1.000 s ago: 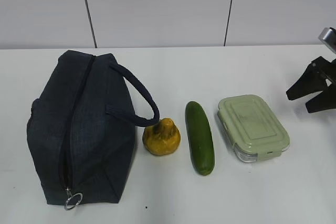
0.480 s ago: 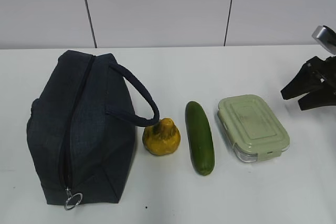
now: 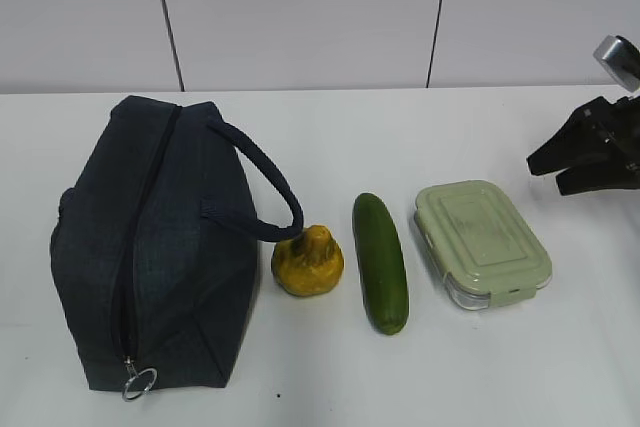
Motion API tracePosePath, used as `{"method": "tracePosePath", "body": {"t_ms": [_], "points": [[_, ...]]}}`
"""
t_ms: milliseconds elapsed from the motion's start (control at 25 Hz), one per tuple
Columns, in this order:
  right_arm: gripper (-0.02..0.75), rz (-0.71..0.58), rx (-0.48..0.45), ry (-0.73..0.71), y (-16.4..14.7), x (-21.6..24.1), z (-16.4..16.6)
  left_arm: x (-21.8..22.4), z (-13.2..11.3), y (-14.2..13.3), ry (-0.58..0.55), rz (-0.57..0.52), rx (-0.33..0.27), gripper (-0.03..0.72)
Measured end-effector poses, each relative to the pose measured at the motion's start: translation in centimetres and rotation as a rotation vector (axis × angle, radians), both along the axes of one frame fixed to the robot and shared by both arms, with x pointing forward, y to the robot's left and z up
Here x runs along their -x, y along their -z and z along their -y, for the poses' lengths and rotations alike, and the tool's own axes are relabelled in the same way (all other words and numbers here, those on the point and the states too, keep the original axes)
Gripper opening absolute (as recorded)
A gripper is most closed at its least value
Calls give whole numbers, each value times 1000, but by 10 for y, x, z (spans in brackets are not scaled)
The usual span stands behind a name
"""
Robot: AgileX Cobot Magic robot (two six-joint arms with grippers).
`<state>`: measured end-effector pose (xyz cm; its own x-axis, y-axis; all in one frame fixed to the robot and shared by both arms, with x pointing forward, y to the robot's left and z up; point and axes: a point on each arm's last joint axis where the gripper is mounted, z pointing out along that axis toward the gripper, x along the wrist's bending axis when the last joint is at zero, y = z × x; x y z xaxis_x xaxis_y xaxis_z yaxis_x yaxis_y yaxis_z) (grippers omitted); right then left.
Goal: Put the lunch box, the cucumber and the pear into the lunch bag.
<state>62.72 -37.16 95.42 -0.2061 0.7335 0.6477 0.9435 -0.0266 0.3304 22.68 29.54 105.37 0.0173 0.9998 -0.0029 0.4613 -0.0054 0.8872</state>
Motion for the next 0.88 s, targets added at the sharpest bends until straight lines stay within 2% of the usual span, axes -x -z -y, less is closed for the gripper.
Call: {"method": "tracePosePath", "body": {"t_ms": [160, 320, 520, 880], "points": [[510, 14, -37, 24, -2, -3, -1, 0, 0, 0, 0, 0, 0, 238], [445, -30, -47, 40, 10, -4, 1, 0, 0, 0, 0, 0, 0, 238], [379, -81, 8, 12, 19, 0, 4, 0, 0, 0, 0, 0, 0, 238], [361, -100, 8, 27, 19, 0, 4, 0, 0, 0, 0, 0, 0, 238]]}}
